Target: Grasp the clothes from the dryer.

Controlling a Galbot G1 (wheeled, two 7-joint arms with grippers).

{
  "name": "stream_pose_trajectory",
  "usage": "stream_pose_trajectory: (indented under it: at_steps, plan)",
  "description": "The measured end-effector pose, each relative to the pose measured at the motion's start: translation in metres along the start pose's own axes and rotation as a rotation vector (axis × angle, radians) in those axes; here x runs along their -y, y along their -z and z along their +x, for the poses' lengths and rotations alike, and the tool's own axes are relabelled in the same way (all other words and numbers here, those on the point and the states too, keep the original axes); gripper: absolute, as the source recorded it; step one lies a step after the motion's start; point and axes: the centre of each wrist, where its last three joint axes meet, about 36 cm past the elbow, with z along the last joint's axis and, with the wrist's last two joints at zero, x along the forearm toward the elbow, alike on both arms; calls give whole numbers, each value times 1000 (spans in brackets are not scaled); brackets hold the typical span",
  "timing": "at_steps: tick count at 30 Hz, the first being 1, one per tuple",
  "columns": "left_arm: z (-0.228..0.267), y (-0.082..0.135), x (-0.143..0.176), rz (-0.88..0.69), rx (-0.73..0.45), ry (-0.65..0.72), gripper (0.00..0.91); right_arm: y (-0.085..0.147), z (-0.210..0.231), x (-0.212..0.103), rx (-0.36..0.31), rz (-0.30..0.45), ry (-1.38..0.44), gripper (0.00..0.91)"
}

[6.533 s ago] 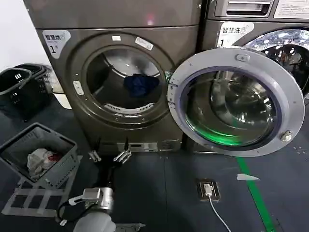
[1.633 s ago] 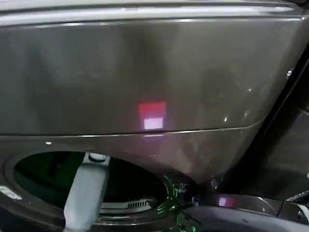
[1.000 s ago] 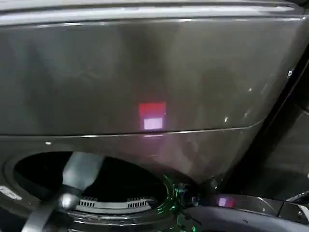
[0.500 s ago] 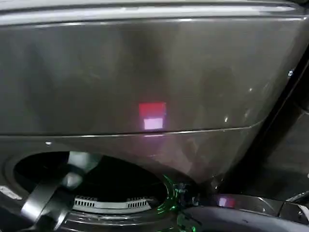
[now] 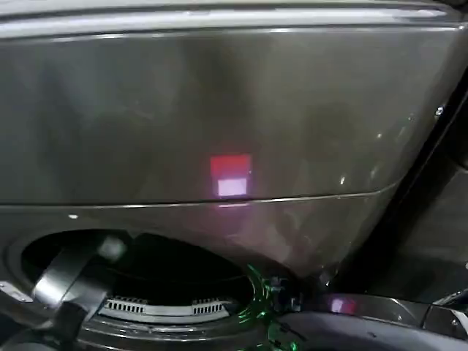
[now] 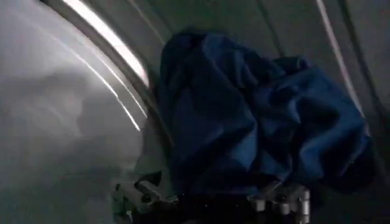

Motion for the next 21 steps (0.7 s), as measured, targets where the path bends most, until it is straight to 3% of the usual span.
stream_pose_trajectory:
  at_steps: [17,18,21]
  plan:
    - [-42,-15,24,146,5,-202,899,-2,2,-2,-3,-3,2,907]
    - [-44,-14,25,151,7,-207,853,-3,2,-2,-3,-2,2,907]
    - [-49,-13,29,162,17,-229,421,-3,2,-1,-3,-1,0,907]
